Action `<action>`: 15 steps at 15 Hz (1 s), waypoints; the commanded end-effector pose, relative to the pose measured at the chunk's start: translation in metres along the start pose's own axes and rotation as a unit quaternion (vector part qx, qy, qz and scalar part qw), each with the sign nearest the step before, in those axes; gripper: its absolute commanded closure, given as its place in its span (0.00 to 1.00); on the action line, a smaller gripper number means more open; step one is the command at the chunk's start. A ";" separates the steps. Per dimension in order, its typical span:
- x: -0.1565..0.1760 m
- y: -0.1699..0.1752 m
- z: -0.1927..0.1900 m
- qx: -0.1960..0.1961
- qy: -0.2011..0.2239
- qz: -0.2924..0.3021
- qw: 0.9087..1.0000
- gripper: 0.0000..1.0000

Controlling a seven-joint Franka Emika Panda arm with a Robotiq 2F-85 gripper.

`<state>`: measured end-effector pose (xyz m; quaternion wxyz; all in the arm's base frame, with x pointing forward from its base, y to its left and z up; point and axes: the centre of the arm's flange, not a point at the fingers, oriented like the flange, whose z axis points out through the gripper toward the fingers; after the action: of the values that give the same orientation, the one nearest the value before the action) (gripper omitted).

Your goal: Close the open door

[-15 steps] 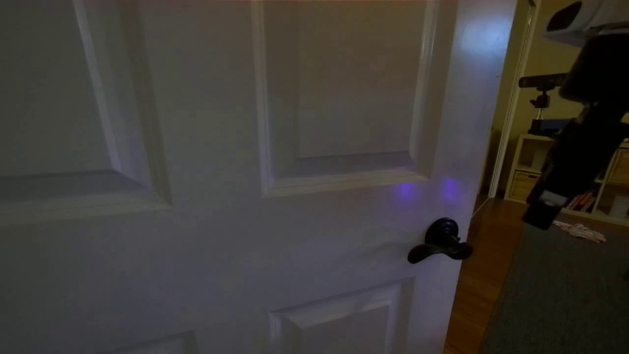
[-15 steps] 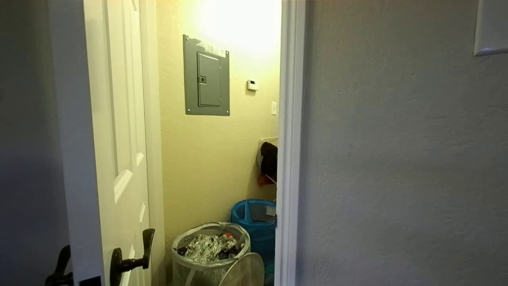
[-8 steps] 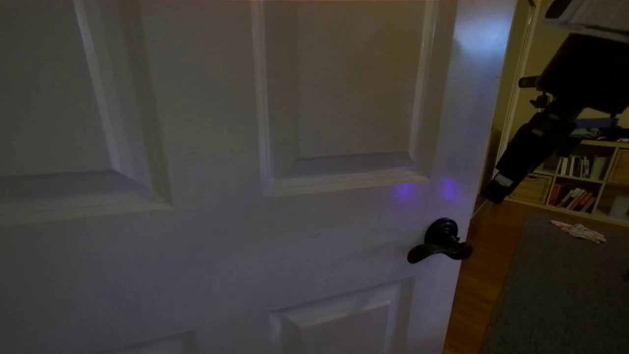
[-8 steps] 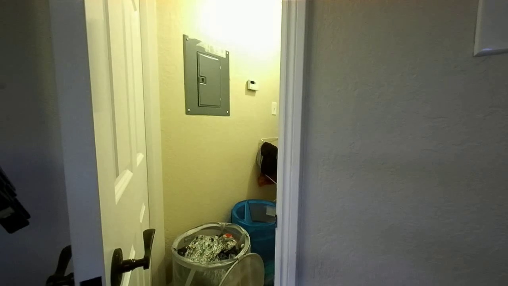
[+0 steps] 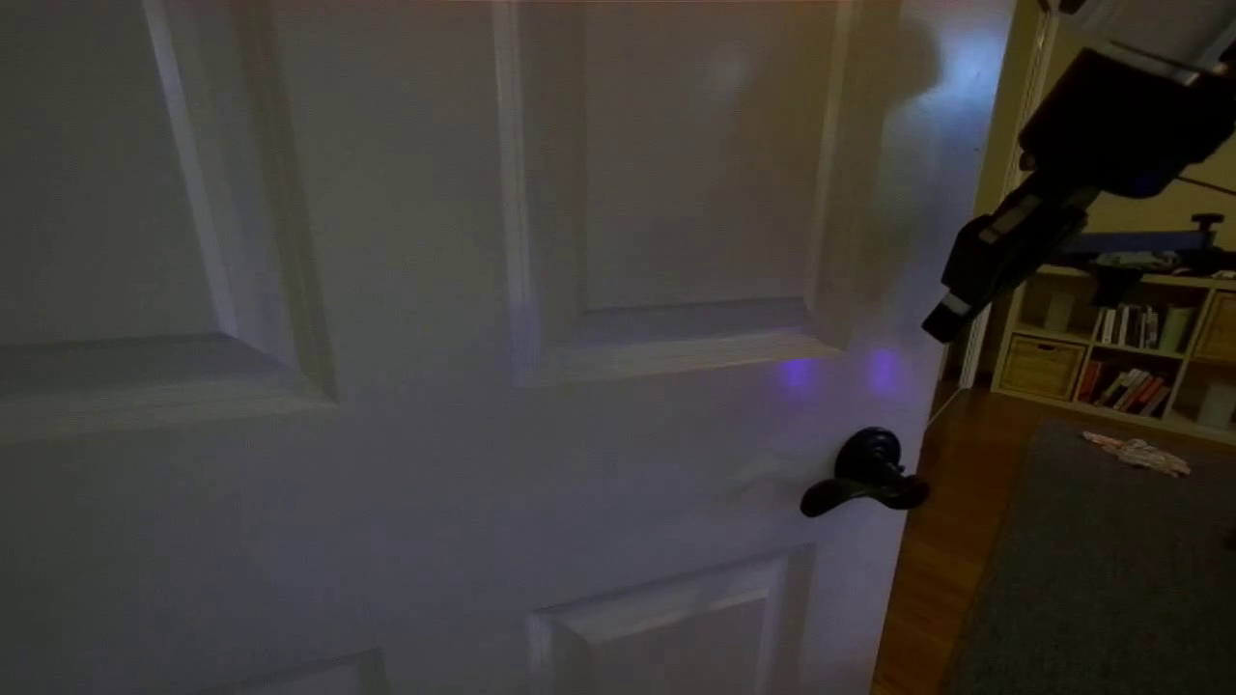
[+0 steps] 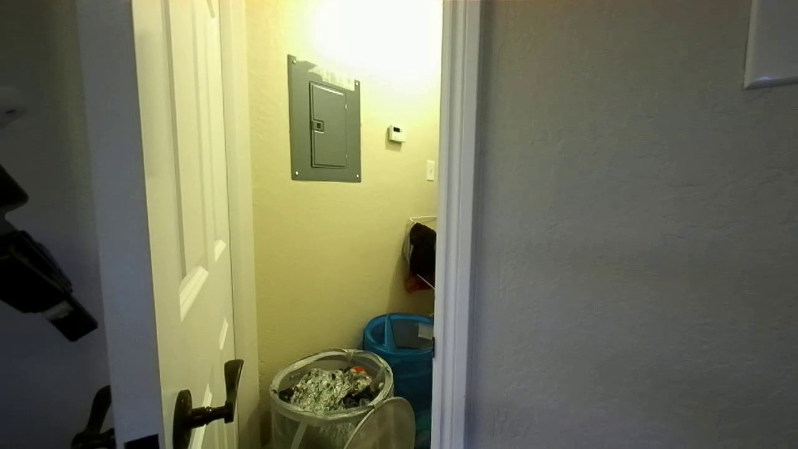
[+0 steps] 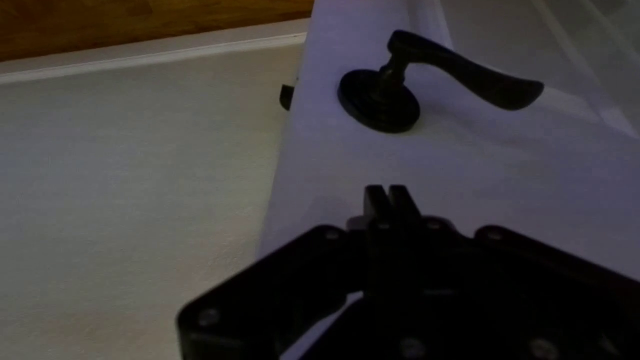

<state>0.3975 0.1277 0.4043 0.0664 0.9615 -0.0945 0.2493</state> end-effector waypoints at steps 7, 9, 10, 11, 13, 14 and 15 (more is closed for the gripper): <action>0.042 0.004 0.027 -0.011 0.043 -0.004 0.999 0.92; 0.054 0.007 0.038 -0.005 0.041 -0.008 0.999 0.92; 0.059 0.009 0.043 -0.003 0.041 -0.009 0.999 0.92; 0.067 0.011 0.051 0.000 0.039 -0.011 0.999 0.92; 0.081 0.014 0.065 0.004 0.035 -0.014 0.999 0.92; 0.088 0.015 0.070 0.006 0.032 -0.015 0.999 0.93; 0.096 0.016 0.077 0.007 0.030 -0.016 0.999 0.92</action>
<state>0.4733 0.0901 0.3983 0.0751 0.9549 -0.0823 0.2752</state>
